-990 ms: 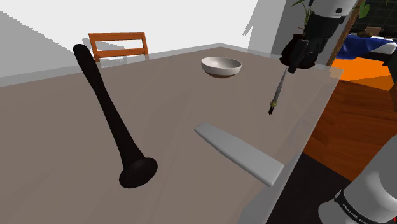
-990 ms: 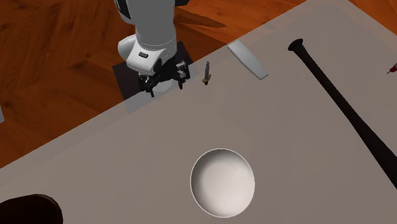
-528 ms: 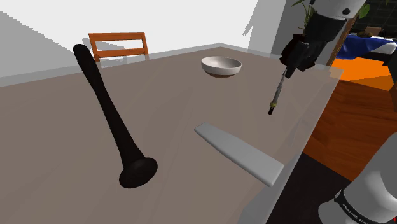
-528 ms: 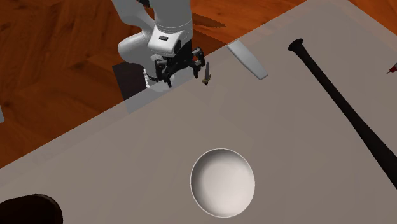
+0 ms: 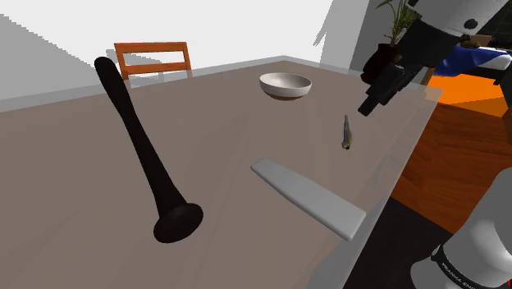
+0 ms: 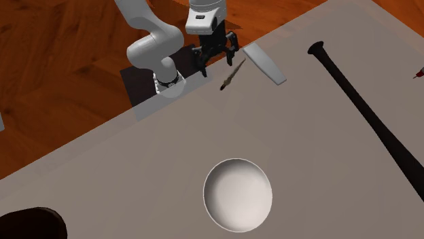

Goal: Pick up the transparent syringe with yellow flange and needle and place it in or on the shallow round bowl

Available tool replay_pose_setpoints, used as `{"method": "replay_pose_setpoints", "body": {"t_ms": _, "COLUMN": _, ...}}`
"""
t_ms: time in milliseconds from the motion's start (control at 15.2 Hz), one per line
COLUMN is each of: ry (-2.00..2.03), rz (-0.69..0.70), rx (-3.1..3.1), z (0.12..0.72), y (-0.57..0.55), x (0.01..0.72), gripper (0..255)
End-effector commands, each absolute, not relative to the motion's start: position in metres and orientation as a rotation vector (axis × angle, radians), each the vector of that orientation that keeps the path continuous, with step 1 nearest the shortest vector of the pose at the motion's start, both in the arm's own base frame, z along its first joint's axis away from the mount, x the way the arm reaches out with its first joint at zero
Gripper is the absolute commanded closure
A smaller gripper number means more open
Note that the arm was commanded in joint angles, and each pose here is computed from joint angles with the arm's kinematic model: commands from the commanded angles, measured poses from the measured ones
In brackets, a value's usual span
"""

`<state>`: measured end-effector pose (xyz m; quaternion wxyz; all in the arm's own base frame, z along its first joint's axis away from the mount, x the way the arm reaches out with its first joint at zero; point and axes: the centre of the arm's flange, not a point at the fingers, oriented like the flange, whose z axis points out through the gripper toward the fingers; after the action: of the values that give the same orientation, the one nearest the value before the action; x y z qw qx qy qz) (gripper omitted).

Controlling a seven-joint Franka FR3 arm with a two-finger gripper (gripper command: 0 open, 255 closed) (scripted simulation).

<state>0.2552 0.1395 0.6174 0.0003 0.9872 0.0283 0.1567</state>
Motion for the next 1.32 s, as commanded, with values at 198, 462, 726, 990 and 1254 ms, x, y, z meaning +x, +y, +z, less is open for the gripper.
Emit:
{"method": "replay_pose_setpoints", "body": {"t_ms": 198, "ry": 0.095, "rz": 0.501, "rx": 3.103, "z": 0.593, "y": 0.145, "x": 0.261, "gripper": 0}}
{"method": "replay_pose_setpoints", "body": {"t_ms": 462, "ry": 0.095, "rz": 0.501, "rx": 3.103, "z": 0.580, "y": 0.145, "x": 0.266, "gripper": 0}}
{"method": "replay_pose_setpoints", "body": {"t_ms": 726, "ry": 0.095, "rz": 0.501, "rx": 3.103, "z": 0.580, "y": 0.145, "x": 0.266, "gripper": 0}}
{"method": "replay_pose_setpoints", "body": {"t_ms": 990, "ry": 0.095, "rz": 0.501, "rx": 3.103, "z": 0.580, "y": 0.145, "x": 0.266, "gripper": 255}}
{"method": "replay_pose_setpoints", "body": {"t_ms": 1254, "ry": 0.095, "rz": 0.501, "rx": 3.103, "z": 0.580, "y": 0.145, "x": 0.266, "gripper": 255}}
